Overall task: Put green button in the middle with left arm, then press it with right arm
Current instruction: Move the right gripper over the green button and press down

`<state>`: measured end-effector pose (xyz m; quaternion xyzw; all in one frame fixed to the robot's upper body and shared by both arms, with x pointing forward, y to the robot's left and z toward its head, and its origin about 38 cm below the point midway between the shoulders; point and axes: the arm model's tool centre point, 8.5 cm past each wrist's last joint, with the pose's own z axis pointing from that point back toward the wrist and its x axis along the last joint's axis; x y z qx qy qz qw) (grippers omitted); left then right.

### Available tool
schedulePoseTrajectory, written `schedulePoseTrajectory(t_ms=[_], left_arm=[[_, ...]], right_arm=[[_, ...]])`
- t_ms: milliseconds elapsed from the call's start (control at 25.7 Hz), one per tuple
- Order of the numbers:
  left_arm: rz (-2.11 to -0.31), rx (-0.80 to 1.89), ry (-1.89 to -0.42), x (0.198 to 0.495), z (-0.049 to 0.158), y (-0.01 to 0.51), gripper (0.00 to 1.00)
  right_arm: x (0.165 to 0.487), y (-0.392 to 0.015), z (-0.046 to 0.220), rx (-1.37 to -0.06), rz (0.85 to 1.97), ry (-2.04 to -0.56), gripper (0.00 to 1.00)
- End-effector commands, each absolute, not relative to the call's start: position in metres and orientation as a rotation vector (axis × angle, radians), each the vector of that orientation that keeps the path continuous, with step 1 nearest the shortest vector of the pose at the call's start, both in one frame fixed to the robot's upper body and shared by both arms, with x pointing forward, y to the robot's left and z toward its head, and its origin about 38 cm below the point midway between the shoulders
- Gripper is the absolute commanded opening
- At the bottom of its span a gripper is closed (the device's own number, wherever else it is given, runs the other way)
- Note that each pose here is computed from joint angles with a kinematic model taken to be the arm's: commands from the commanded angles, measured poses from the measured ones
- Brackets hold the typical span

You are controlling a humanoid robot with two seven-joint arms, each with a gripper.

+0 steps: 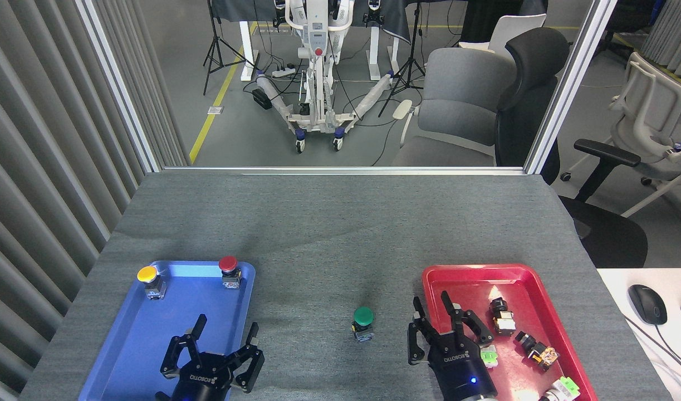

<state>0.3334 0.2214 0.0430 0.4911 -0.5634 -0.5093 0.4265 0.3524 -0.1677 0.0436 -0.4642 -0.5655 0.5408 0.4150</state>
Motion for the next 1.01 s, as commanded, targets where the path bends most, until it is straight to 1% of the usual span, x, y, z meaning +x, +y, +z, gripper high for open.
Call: schedulePoseTrajectory(t_ms=[0,39,78,156,233,272,350,389,583,739,856,972], left_arm=[[-1.247,1.224,-1.443,0.330,0.053,0.241,0.99],[-1.265,1.202,-1.460,0.329,0.052,0.240,0.99],[-1.273,1.193,-1.459,0.329,0.052,0.243,0.99],[-1.295,1.165,-1.408,0.331,0.051,0.253,0.99],[-1.304,1.125,-1.348,0.332,0.047,0.263,0.99],[-1.302,1.119,-1.332,0.331,0.046,0.268,0.99],[-1.311,1.102,-1.336,0.328,0.044,0.272,0.99],[-1.317,1.089,-1.340,0.326,0.041,0.272,0.99],[-1.332,1.062,-1.352,0.325,0.037,0.270,0.99],[-1.334,1.047,-1.331,0.324,0.030,0.273,0.99],[-1.335,1.045,-1.338,0.324,0.031,0.271,0.99],[-1.335,1.044,-1.336,0.324,0.030,0.271,0.99]], right_arm=[[0.370,-0.133,0.045,-1.085,1.419,-1.492,0.24],[0.377,-0.123,0.045,-1.057,1.425,-1.499,0.18],[0.379,-0.114,0.042,-1.025,1.435,-1.495,0.17],[0.380,-0.099,0.028,-0.967,1.474,-1.469,0.13],[0.378,-0.090,0.014,-0.960,1.542,-1.431,0.07],[0.377,-0.089,0.007,-0.952,1.560,-1.413,0.06],[0.374,-0.087,-0.004,-0.926,1.585,-1.389,0.06],[0.373,-0.085,-0.005,-0.919,1.585,-1.389,0.06],[0.380,-0.076,-0.001,-0.912,1.567,-1.394,0.07],[0.383,-0.080,-0.003,-0.929,1.565,-1.371,0.08],[0.380,-0.085,-0.015,-0.913,1.584,-1.337,0.10],[0.375,-0.087,-0.029,-0.887,1.598,-1.303,0.11]])
